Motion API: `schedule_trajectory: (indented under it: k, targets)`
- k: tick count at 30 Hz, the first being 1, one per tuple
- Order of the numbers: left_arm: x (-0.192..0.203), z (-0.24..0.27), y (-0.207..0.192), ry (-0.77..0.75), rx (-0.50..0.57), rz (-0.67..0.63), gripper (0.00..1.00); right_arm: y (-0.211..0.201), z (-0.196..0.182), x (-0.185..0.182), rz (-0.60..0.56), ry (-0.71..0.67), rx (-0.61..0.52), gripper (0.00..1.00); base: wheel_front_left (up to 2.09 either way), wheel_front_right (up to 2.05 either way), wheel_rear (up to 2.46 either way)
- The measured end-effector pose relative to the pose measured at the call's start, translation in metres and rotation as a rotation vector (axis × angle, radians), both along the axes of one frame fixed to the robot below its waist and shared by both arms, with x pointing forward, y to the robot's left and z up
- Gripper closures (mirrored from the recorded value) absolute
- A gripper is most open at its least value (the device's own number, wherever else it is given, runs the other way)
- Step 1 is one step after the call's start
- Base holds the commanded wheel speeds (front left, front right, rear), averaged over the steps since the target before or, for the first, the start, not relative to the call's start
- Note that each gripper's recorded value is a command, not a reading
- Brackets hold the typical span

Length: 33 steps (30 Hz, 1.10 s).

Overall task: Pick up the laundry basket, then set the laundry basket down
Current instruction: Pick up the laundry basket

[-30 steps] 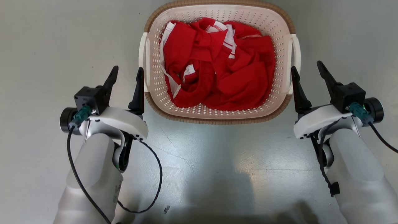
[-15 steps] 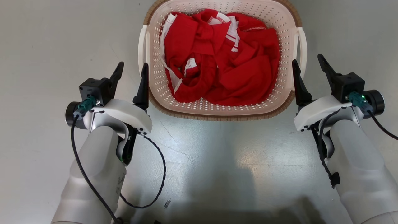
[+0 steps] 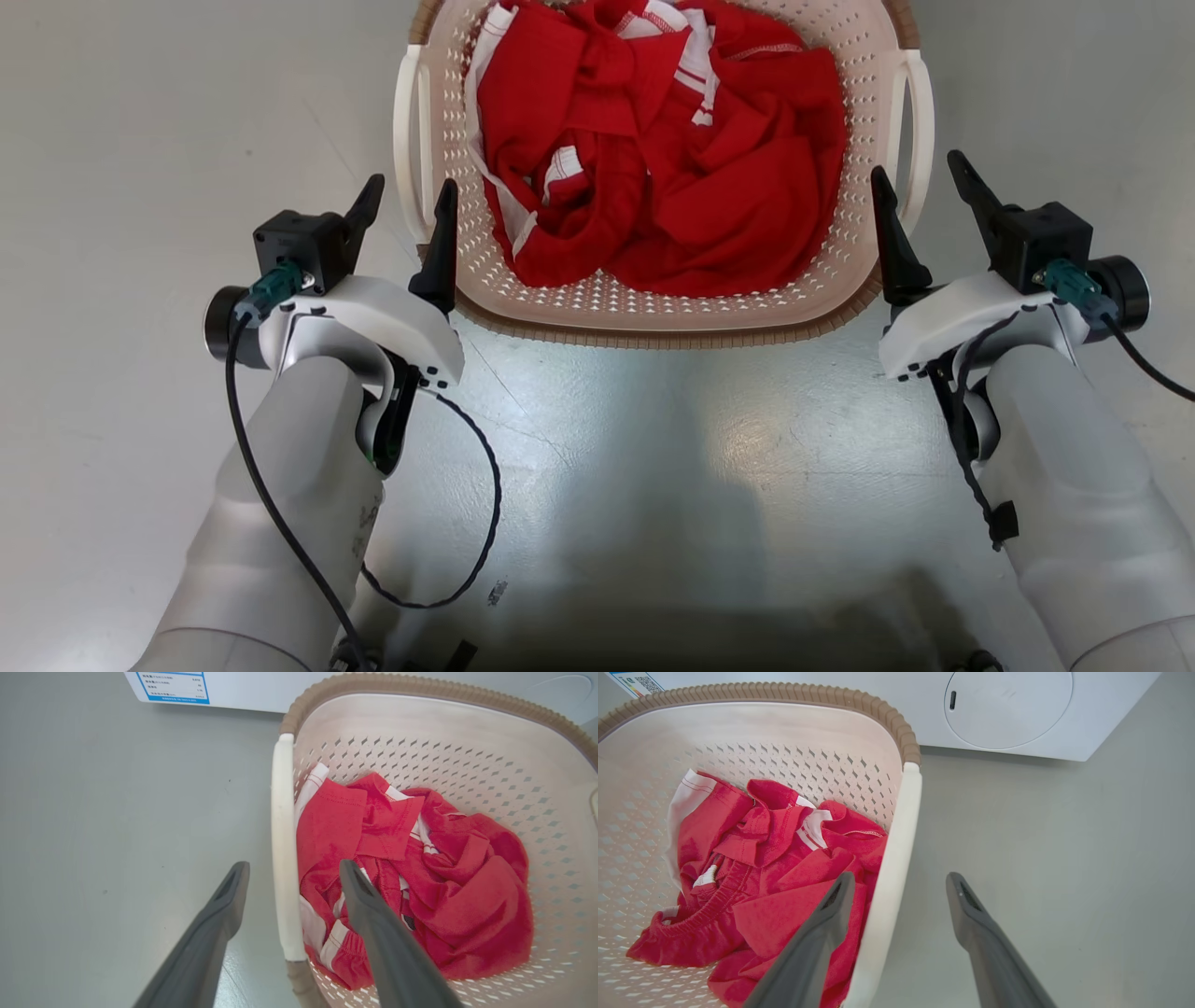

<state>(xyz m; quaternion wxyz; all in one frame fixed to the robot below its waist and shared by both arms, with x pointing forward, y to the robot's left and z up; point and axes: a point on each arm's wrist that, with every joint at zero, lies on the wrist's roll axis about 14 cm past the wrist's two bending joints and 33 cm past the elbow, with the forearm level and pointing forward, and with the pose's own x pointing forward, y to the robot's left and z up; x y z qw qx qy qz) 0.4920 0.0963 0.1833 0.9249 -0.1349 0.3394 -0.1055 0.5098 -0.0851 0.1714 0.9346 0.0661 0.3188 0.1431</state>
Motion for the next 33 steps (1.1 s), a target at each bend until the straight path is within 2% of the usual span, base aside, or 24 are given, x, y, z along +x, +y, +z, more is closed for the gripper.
schedule_trajectory:
  k: [20, 33]
  targets:
    - [0.002, -0.014, -0.002, 0.029, 0.018, -0.031, 0.0, 0.016, -0.013, -0.003, -0.001, 0.042, 0.063, 0.0, 0.0, 0.0, 0.0]
    - [-0.005, -0.02, -0.004, 0.056, 0.019, -0.043, 0.0, 0.018, -0.017, -0.01, 0.01, 0.064, 0.062, 0.0, 0.0, 0.0, 0.0]
